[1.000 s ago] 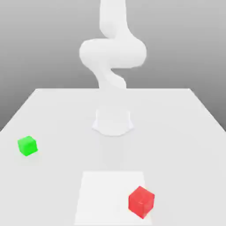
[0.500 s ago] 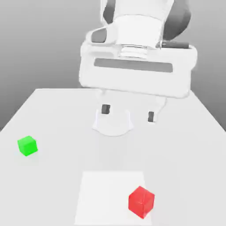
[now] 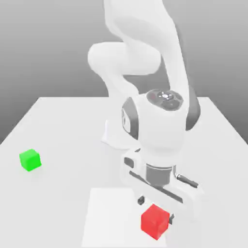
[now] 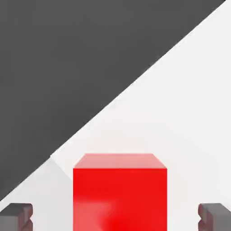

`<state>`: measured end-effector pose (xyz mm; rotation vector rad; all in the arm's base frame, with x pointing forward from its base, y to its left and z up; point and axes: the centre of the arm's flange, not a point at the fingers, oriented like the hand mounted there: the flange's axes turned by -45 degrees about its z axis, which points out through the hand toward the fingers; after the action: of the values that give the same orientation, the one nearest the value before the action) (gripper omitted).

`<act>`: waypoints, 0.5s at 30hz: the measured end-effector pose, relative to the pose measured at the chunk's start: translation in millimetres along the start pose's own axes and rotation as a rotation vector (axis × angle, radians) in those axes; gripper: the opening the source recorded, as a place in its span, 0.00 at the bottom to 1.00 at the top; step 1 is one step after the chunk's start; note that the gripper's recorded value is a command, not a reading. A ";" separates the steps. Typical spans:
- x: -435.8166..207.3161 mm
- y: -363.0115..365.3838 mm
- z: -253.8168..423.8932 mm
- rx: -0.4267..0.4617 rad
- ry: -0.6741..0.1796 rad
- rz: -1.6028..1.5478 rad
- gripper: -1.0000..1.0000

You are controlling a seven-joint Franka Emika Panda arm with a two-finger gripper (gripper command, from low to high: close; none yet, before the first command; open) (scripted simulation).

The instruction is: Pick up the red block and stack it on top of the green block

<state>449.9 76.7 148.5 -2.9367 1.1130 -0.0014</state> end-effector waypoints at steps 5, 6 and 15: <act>0.1 -0.3 -0.2 0.002 0.001 0.000 0.00; -0.3 0.1 4.0 0.001 0.001 0.000 0.00; 41.9 55.4 -63.1 -0.020 0.011 0.182 0.00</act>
<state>444.4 7.3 211.5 -2.8439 1.3852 -0.0066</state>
